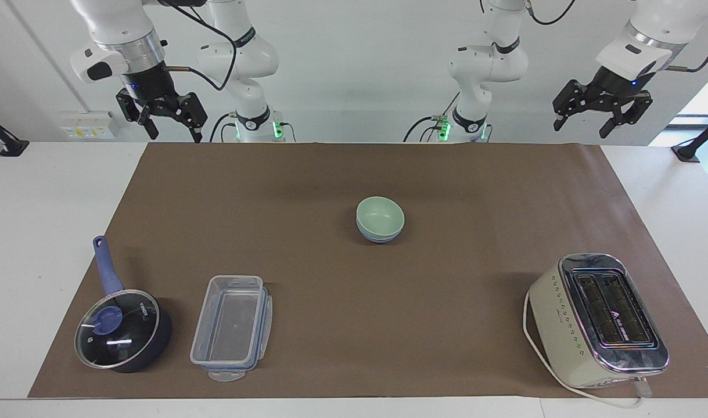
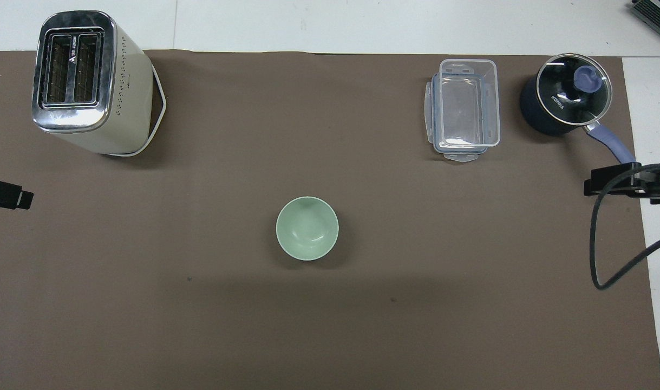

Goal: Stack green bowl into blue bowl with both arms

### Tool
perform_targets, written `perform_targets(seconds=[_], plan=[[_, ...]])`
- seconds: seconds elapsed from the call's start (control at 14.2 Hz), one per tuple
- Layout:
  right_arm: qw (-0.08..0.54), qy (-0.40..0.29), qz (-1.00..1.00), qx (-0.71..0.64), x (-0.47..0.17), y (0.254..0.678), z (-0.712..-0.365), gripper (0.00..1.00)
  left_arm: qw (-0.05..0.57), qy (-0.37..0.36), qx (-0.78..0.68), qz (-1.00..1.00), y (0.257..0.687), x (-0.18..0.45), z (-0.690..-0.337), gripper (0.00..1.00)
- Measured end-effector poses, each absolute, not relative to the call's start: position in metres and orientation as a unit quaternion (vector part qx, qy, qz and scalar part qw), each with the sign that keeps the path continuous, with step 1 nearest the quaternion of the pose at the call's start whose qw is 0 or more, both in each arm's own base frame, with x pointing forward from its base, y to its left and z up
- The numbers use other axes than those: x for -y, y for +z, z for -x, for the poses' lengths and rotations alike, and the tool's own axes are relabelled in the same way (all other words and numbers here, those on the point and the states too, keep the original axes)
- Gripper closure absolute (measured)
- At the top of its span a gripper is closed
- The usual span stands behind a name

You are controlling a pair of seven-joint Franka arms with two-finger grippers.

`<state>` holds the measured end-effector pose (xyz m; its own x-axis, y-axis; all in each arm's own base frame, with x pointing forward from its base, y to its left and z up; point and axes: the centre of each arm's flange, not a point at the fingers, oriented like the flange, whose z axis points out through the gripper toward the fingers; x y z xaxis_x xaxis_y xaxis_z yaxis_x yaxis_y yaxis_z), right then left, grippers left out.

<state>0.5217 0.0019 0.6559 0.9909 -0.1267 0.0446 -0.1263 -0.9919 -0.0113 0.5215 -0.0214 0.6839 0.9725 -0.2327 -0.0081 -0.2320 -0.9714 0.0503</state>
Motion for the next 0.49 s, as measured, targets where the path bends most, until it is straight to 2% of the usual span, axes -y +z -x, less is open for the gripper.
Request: perform_targets(seconds=[0.49], plan=[[-0.004,-0.011,0.999,-0.047,0.015,0.665,-0.51,0.0,0.025,-0.007,0.117,-0.993,0.684,0.021,-0.521,0.0]])
